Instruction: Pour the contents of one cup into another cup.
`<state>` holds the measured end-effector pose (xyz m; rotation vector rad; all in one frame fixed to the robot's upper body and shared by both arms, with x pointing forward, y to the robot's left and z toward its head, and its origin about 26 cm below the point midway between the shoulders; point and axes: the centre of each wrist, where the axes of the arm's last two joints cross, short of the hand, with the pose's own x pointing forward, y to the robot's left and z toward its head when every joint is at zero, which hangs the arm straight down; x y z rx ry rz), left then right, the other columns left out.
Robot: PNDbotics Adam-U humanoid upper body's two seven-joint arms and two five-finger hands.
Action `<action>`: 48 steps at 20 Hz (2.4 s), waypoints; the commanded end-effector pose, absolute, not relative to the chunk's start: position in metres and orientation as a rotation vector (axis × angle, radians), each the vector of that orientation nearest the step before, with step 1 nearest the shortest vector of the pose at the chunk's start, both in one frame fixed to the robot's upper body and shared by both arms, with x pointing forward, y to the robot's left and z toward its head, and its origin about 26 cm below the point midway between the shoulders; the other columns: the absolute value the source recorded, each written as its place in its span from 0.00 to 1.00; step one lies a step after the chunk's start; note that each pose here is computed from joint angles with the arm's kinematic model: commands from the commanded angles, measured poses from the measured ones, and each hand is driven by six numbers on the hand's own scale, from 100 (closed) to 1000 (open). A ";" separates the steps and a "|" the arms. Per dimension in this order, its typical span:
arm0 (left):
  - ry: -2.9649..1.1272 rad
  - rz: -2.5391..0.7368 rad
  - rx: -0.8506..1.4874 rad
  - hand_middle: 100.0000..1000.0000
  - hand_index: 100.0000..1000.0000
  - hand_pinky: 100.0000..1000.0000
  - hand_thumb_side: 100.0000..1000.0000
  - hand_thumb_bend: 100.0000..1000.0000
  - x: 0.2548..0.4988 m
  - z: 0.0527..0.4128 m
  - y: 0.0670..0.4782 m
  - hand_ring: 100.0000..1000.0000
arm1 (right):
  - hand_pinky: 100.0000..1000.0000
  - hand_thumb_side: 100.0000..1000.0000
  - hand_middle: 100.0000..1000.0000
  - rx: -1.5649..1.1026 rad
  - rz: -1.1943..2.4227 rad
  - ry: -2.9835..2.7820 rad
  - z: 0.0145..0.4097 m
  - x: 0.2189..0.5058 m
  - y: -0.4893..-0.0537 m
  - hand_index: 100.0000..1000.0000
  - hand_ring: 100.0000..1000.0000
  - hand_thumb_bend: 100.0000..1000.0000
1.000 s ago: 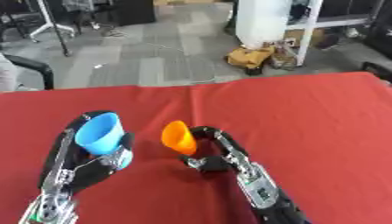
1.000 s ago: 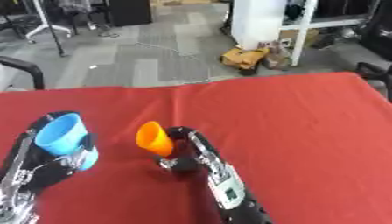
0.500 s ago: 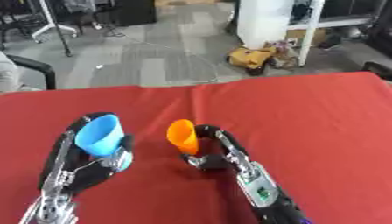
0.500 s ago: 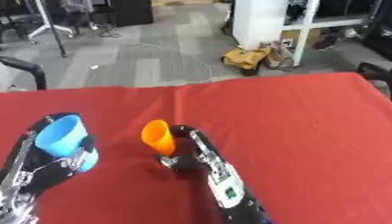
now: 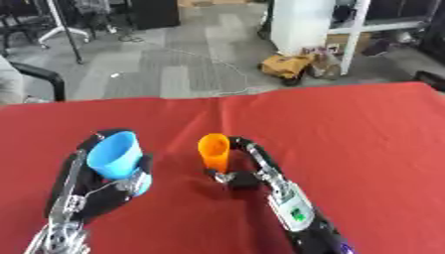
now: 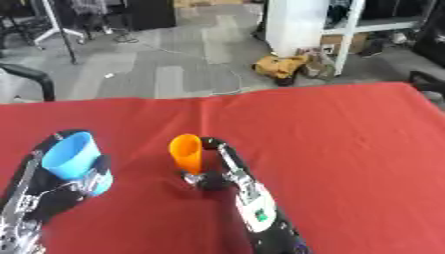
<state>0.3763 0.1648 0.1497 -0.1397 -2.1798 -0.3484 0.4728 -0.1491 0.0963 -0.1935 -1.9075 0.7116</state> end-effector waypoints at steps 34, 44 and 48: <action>-2.204 -0.350 -0.159 0.48 0.66 0.30 0.00 0.04 0.375 0.156 0.162 0.36 | 0.72 0.00 0.29 -0.241 0.596 -1.924 0.094 0.474 -0.131 0.48 0.36 0.21; -2.238 -0.389 -0.102 0.47 0.66 0.30 0.00 0.05 0.377 0.168 0.179 0.36 | 0.71 0.00 0.26 -0.142 0.711 -2.070 0.115 0.463 -0.132 0.47 0.33 0.22; -2.252 -0.421 -0.077 0.47 0.67 0.30 0.00 0.06 0.379 0.177 0.189 0.36 | 0.71 0.00 0.26 -0.015 0.816 -2.101 0.121 0.454 -0.130 0.47 0.33 0.21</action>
